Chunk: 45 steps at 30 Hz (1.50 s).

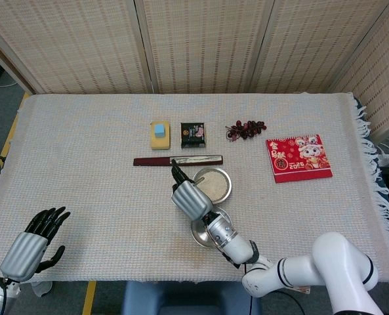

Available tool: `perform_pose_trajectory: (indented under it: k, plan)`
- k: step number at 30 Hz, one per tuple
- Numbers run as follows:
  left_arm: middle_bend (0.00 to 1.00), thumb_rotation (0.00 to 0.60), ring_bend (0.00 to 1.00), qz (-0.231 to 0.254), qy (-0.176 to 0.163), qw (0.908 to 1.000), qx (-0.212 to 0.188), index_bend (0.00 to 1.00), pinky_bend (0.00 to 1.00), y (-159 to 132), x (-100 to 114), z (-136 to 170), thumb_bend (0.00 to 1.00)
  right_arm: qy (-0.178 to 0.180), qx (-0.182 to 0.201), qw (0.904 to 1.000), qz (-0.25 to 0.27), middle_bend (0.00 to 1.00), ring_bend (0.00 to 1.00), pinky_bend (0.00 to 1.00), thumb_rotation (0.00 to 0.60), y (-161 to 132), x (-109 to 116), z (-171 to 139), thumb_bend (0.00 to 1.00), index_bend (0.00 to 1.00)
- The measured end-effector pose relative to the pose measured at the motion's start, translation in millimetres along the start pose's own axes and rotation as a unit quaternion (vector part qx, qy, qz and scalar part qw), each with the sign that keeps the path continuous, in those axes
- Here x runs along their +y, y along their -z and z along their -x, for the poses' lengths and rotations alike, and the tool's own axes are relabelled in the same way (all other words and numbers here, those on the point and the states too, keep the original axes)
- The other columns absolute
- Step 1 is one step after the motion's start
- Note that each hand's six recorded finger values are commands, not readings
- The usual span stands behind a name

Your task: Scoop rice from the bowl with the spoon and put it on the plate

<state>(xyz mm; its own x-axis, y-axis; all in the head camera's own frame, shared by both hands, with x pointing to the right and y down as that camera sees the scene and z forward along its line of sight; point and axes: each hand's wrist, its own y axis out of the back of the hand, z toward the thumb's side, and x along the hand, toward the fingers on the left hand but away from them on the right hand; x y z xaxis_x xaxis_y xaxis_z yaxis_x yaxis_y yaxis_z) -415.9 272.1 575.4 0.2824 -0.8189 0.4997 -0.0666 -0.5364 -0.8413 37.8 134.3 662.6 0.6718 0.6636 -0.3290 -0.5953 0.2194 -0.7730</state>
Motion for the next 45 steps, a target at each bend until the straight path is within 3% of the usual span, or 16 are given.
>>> perform_pose_trajectory:
  k: [4, 13, 18, 23, 27, 30, 34, 37, 40, 45]
  plan:
    - [0.00, 0.600, 0.00, 0.001, -0.004, 1.0000, -0.001, 0.00, 0.09, -0.7, 2.2, 1.7, 0.41, 0.016, 0.019, 0.9963, -0.082, 0.56, 0.14, 0.00, 0.600, -8.7, 4.0, -2.9, 0.34, 0.96]
    - [0.00, 0.600, 0.00, 0.004, -0.004, 1.0000, -0.001, 0.00, 0.09, 0.8, 3.3, 2.7, 0.41, 0.064, 0.038, 0.9799, -0.185, 0.56, 0.14, 0.00, 0.600, -16.0, 14.9, -5.9, 0.34, 0.96]
    - [0.00, 0.600, 0.00, 0.004, -0.006, 1.0000, 0.001, 0.00, 0.09, 2.2, 4.5, 2.9, 0.41, 0.066, 0.017, 0.9814, -0.179, 0.56, 0.14, 0.00, 0.600, -5.6, 15.3, -8.7, 0.34, 0.95]
    - [0.00, 0.600, 0.00, 0.002, -0.007, 1.0000, 0.004, 0.00, 0.09, 3.2, 4.2, 3.0, 0.41, 0.064, -0.038, 0.9935, -0.086, 0.56, 0.14, 0.00, 0.600, 18.1, 18.8, -14.6, 0.34, 0.94]
    - [0.00, 0.600, 0.00, -0.002, -0.005, 1.0000, 0.007, 0.00, 0.10, 3.7, 3.1, 2.4, 0.41, 0.050, -0.073, 0.9947, 0.052, 0.56, 0.14, 0.00, 0.600, 33.9, 15.3, -27.6, 0.34, 0.93]
    - [0.00, 0.600, 0.00, -0.005, -0.003, 0.9999, 0.009, 0.00, 0.10, 3.9, 1.3, 1.0, 0.41, 0.026, -0.079, 0.9793, 0.185, 0.56, 0.13, 0.00, 0.600, 40.4, 11.5, -44.2, 0.35, 0.92]
    - [0.00, 0.600, 0.00, -0.012, -0.001, 0.9999, 0.012, 0.00, 0.10, 3.2, -1.6, -1.2, 0.41, -0.009, -0.064, 0.9346, 0.350, 0.56, 0.13, 0.00, 0.600, 48.8, 10.8, -77.0, 0.35, 0.91]
    - [0.00, 0.600, 0.00, -0.017, 0.002, 0.9998, 0.013, 0.00, 0.10, 0.7, -4.7, -2.6, 0.41, -0.026, -0.057, 0.9076, 0.415, 0.56, 0.13, 0.00, 0.600, 51.4, 6.6, -98.3, 0.35, 0.91]
    - [0.00, 0.600, 0.00, -0.019, 0.005, 0.9997, 0.011, 0.00, 0.10, -2.5, -7.3, -3.7, 0.41, -0.040, -0.054, 0.9003, 0.430, 0.56, 0.13, 0.00, 0.600, 47.9, -6.8, -109.4, 0.35, 0.91]
    - [0.00, 0.600, 0.00, -0.020, 0.003, 0.9997, 0.014, 0.00, 0.10, -2.5, -7.5, -4.3, 0.41, -0.053, -0.055, 0.9122, 0.403, 0.56, 0.13, 0.00, 0.600, 39.9, -37.4, -116.3, 0.35, 0.90]
